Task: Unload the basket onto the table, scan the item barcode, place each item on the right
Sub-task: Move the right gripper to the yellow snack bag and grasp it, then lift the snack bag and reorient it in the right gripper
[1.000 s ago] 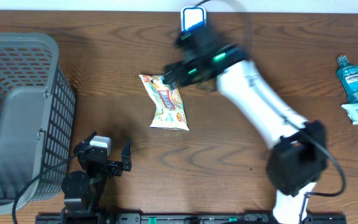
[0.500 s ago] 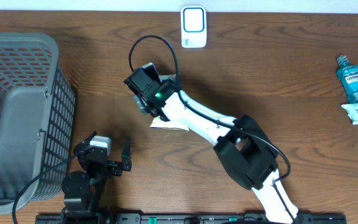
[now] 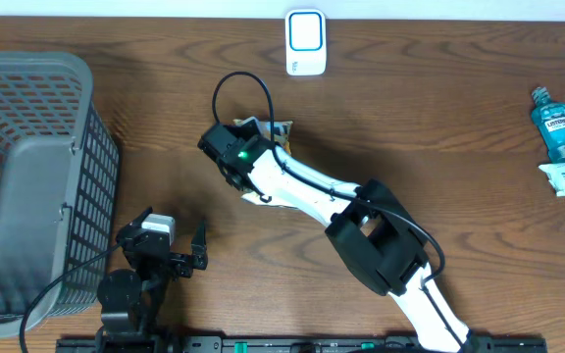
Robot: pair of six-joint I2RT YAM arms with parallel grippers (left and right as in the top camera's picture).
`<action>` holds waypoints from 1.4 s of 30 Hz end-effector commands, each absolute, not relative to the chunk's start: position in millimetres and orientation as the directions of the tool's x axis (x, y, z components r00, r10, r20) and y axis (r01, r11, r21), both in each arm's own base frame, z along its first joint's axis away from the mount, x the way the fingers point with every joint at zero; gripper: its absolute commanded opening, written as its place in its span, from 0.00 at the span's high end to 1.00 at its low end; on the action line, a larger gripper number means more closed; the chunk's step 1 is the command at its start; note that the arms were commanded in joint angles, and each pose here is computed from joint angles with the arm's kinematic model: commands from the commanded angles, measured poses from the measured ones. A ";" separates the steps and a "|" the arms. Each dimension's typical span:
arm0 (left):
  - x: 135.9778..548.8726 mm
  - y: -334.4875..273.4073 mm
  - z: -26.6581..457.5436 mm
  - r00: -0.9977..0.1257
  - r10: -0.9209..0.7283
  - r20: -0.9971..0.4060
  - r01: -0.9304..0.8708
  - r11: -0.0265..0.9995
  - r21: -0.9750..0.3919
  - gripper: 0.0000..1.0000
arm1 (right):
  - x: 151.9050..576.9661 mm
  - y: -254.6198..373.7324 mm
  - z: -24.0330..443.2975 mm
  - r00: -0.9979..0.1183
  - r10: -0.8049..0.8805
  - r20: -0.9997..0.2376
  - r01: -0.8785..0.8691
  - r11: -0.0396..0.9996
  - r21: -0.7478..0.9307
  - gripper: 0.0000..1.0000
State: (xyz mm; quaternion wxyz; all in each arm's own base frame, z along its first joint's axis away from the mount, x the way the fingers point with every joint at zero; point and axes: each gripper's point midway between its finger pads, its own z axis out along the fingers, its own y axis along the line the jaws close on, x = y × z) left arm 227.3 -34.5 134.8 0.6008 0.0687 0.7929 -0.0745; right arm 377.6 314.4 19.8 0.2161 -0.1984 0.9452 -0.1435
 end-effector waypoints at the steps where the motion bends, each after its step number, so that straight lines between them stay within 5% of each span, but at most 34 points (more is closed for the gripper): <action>1: 226.2 -34.1 123.7 -0.295 0.031 -0.955 0.200 0.979 -0.030 0.02 | 376.7 313.9 23.7 -0.879 -0.373 -0.298 -0.299 0.917 -0.265 0.99; 5: 226.2 -34.1 123.7 -0.295 0.031 -0.955 0.200 0.979 -0.030 0.02 | 371.6 328.1 75.7 -0.892 -0.392 -0.225 -0.402 0.916 -0.005 0.99; 8: 226.2 -34.1 123.7 -0.295 0.031 -0.955 0.200 0.979 -0.030 0.02 | 356.2 345.6 114.5 -0.850 -0.486 -0.203 -0.527 0.780 0.338 0.99; 10: 226.2 -34.1 123.7 -0.295 0.031 -0.955 0.200 0.979 -0.030 0.02 | 336.5 351.0 150.9 -0.804 -0.549 -0.229 -0.545 0.526 0.653 0.99; 12: 226.2 -34.1 123.9 -0.295 0.031 -0.955 0.200 0.979 -0.030 0.02 | 329.6 343.3 172.0 -0.791 -0.550 -0.267 -0.509 0.352 0.785 0.99; 14: 226.2 -34.1 123.9 -0.295 0.031 -0.955 0.200 0.979 -0.030 0.02 | 326.8 331.6 188.6 -0.803 -0.521 -0.291 -0.457 0.222 0.861 0.99; 20: 226.2 -34.0 123.7 -0.295 0.031 -0.955 0.200 0.979 -0.030 0.02 | 316.4 314.3 209.8 -0.848 -0.450 -0.280 -0.333 0.042 0.942 0.99; 26: 226.2 -34.1 123.7 -0.295 0.031 -0.955 0.200 0.979 -0.030 0.02 | 298.7 312.7 224.2 -0.904 -0.423 -0.067 -0.090 0.036 0.995 0.99; 29: 226.2 -34.1 123.7 -0.295 0.031 -0.955 0.200 0.979 -0.030 0.02 | 290.0 319.3 224.0 -0.895 -0.433 0.106 0.066 0.107 0.992 0.99; 35: 226.2 -34.1 123.7 -0.295 0.031 -0.955 0.200 0.979 -0.030 0.02 | 280.2 324.4 218.5 -0.863 -0.439 0.252 0.177 0.205 0.963 0.99; 42: 226.2 -34.1 123.7 -0.295 0.031 -0.955 0.200 0.979 -0.030 0.02 | 275.4 322.2 208.9 -0.858 -0.457 0.235 0.131 0.247 0.960 0.99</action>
